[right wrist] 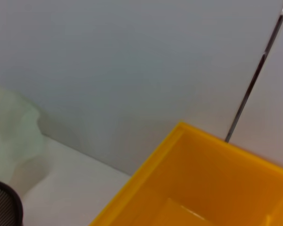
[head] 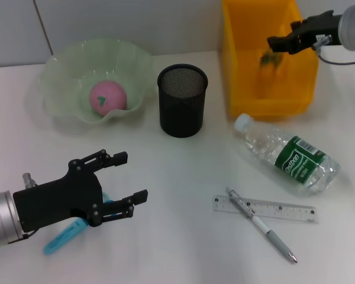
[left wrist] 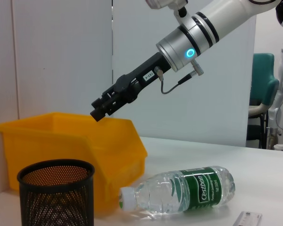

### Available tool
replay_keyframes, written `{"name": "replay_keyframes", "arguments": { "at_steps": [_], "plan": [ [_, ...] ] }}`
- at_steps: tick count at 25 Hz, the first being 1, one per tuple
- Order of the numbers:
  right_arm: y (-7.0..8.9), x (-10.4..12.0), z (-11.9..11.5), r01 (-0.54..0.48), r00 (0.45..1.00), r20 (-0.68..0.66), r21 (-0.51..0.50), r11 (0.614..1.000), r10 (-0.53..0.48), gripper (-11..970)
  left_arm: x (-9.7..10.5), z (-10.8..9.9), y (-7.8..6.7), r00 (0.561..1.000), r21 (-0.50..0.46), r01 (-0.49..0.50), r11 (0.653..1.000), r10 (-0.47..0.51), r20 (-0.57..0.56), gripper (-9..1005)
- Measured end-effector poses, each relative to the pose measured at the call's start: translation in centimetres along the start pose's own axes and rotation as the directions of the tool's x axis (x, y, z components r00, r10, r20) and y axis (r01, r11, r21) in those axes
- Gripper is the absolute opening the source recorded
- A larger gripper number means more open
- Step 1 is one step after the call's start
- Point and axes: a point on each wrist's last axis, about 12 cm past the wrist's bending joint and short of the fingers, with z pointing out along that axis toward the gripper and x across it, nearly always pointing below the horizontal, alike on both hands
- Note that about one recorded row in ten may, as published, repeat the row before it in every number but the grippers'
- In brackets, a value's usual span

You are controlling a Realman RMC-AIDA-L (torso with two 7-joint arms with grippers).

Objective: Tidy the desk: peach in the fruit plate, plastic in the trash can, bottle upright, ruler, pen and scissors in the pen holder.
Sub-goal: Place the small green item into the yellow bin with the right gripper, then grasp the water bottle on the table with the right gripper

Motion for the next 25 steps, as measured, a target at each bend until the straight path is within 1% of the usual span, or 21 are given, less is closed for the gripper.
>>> {"name": "replay_keyframes", "arguments": {
  "at_steps": [9, 13, 14, 15, 17, 19, 25],
  "plan": [
    [-0.4, 0.0, -0.9, -0.016, 0.999, 0.032, 0.014, 1.000, 0.016, 814, 0.2, -0.1, -0.1, 1.000, -0.004, 0.000, 1.000, 0.000, -0.005, 834],
    [-0.2, -0.1, -1.6, -0.028, 0.997, 0.068, 0.003, 1.000, 0.028, 840, 0.2, -0.1, -0.1, 1.000, -0.005, 0.001, 1.000, -0.001, -0.005, 834],
    [0.0, -0.1, -2.4, -0.035, 0.994, 0.101, -0.005, 0.999, 0.035, 840, 0.2, -0.1, -0.1, 1.000, -0.006, 0.001, 1.000, -0.001, -0.004, 834],
    [0.0, -0.1, -2.4, -0.035, 0.994, 0.101, -0.005, 0.999, 0.035, 840, 0.2, -0.1, -0.1, 1.000, -0.006, 0.001, 1.000, -0.001, -0.004, 834],
    [0.1, -0.2, -3.1, -0.037, 0.992, 0.121, -0.011, 0.999, 0.038, 840, 0.2, -0.2, -0.1, 1.000, -0.010, 0.002, 1.000, -0.002, -0.004, 833],
    [0.4, 0.0, -4.1, -0.040, 0.993, 0.114, -0.033, 0.999, 0.043, 840, 0.2, -0.2, -0.1, 1.000, -0.011, 0.003, 1.000, -0.003, -0.006, 833],
    [1.0, 0.7, -5.1, -0.052, 0.996, 0.069, -0.088, 0.995, 0.058, 840, 0.2, -0.2, -0.1, 1.000, -0.011, 0.002, 1.000, -0.002, -0.007, 833]
  ]
}}
